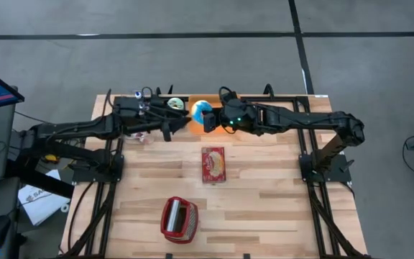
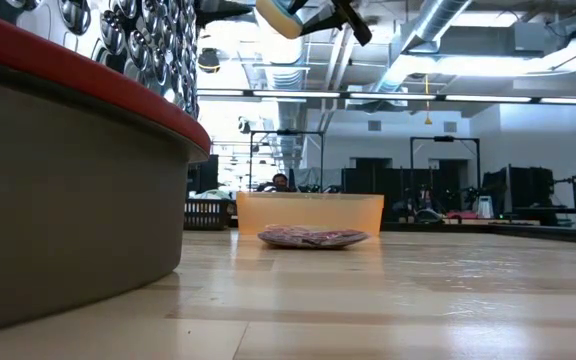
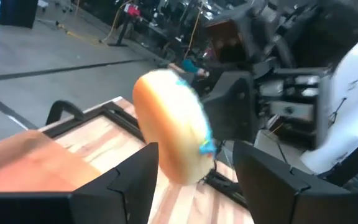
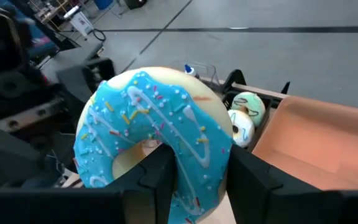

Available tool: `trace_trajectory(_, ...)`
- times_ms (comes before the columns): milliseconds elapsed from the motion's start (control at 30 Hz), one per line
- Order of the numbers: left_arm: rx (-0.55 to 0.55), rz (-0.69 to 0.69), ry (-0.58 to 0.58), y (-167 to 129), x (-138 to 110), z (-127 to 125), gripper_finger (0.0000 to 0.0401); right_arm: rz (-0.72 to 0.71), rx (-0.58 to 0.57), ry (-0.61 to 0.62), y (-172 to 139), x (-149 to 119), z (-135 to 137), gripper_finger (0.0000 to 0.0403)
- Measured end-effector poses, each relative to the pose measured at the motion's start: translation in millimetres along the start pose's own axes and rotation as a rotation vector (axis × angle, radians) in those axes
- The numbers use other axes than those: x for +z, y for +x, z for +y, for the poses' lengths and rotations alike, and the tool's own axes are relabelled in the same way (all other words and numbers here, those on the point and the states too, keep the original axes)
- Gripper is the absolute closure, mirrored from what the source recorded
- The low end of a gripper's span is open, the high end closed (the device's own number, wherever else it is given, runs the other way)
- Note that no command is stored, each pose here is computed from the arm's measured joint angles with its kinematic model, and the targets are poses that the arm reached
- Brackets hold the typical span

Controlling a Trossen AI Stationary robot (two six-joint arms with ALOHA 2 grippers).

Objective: Pick & Place Food Item
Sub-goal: Put the blue donut into the black bin

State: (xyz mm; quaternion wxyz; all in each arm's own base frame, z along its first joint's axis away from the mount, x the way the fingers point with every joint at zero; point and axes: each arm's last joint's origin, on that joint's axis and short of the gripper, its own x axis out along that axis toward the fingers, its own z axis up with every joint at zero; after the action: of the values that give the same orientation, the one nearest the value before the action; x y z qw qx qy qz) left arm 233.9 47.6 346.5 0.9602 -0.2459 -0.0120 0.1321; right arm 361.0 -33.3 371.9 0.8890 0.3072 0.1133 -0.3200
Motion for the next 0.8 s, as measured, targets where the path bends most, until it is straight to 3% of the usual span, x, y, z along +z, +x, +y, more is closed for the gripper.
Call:
trace_trajectory(333,-0.006,0.001,-0.051,15,-5,4,0.0227,-0.003,-0.001,0.000,0,0,0,0.0285)
trace_trajectory(800,0.023,-0.020,-0.132,15,-1,12,0.0327,-0.032,0.021,-0.012,0,2,3,0.0285)
